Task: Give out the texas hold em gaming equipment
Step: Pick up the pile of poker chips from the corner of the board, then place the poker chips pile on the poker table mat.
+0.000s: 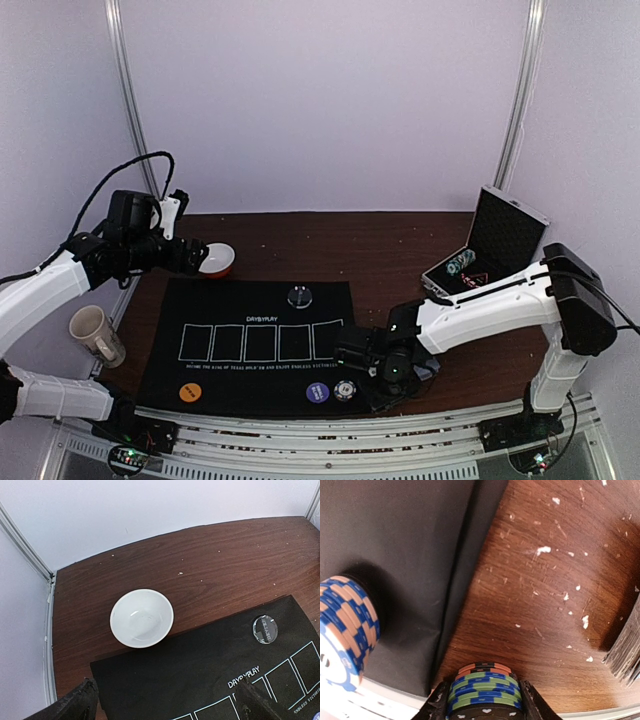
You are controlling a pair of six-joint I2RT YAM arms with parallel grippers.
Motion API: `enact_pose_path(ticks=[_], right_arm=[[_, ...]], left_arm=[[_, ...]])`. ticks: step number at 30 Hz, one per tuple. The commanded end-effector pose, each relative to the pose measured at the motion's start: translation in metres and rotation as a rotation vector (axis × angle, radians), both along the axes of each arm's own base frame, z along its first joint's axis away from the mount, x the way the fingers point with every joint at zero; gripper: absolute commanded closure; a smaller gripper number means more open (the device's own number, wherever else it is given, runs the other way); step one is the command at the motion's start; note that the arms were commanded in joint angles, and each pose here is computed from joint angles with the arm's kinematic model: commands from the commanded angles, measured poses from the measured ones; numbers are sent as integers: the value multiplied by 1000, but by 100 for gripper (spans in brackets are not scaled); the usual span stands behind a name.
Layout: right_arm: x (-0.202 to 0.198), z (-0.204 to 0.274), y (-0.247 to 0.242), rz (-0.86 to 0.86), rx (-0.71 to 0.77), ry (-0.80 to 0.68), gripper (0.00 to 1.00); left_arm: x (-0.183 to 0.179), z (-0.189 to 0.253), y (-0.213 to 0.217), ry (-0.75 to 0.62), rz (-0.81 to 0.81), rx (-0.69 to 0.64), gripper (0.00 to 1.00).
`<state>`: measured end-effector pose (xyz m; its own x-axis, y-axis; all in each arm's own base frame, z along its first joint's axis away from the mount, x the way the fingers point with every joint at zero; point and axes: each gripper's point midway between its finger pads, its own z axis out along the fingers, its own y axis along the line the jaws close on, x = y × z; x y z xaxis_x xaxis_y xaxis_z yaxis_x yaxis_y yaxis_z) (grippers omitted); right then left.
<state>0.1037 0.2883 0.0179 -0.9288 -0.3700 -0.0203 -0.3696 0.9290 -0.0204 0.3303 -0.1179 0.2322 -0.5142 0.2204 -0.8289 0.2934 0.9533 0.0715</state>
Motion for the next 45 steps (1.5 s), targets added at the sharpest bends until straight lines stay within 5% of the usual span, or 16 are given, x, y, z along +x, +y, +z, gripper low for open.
enact_pose_path(ticks=[1, 20, 29, 37, 45], right_arm=[[5, 9, -3, 0, -26, -26, 100], [29, 66, 8, 42, -53, -110, 100], [56, 114, 97, 194, 47, -180, 100], [49, 100, 191, 337, 173, -179, 100], [41, 43, 205, 380, 112, -131, 100]], left_arm=[[2, 16, -4, -55, -16, -17, 2], [1, 11, -6, -40, -26, -27, 2], [-3, -2, -9, 7, -31, -51, 2], [-5, -9, -7, 33, -14, -51, 2], [-7, -11, -8, 44, -19, -56, 2]])
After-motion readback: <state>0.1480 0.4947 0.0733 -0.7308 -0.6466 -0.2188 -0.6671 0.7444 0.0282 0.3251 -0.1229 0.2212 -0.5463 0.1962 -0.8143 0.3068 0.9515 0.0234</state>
